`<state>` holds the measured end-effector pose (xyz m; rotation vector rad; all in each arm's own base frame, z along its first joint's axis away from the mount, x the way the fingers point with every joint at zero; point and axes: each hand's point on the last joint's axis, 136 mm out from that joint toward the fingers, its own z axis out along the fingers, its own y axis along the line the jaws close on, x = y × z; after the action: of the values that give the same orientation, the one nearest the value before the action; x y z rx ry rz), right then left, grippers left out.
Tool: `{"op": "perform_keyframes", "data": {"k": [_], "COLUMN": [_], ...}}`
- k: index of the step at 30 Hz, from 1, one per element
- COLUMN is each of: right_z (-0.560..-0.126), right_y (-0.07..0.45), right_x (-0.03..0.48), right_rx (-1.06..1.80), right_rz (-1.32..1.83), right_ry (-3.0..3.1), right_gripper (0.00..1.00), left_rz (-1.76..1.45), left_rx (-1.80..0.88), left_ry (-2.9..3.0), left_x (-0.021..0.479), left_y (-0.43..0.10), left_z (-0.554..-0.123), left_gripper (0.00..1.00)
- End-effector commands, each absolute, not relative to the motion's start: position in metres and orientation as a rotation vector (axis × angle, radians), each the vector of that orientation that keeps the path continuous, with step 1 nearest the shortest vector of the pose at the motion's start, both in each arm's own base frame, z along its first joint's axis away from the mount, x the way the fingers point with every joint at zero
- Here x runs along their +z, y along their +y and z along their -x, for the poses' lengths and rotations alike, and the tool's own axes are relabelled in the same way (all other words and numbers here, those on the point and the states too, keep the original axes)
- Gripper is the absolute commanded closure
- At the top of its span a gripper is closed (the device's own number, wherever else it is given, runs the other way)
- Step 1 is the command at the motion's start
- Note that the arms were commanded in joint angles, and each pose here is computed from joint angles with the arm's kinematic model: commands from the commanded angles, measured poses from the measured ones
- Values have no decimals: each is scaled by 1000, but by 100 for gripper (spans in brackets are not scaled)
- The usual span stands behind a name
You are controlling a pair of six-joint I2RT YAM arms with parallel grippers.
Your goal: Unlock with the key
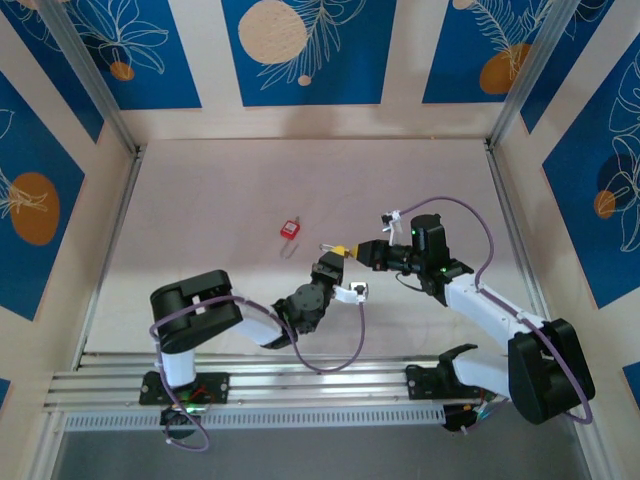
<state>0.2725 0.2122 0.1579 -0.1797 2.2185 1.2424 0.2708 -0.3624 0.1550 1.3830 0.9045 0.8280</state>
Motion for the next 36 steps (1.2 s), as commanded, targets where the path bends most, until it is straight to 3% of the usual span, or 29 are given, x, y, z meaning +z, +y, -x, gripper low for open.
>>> {"op": "perform_keyframes", "data": {"k": [1, 21, 27, 36], "right_z": [-272, -266, -269, -264], "right_y": [216, 220, 206, 204], "right_x": [162, 166, 172, 179], "right_rx": [1281, 1383, 1324, 1329], "right_rz": [175, 139, 96, 148], "right_ry": [2213, 2214, 2197, 2190], "right_gripper": [84, 92, 75, 73], "left_rz": [-1264, -1207, -1216, -1216], "left_rx": [794, 772, 776, 778], "left_ry": [879, 854, 849, 848], "left_x": [182, 206, 204, 205], "left_y": [-369, -381, -381, -381], "left_z": [-265, -270, -270, -269], "left_gripper": [81, 83, 83, 83]}}
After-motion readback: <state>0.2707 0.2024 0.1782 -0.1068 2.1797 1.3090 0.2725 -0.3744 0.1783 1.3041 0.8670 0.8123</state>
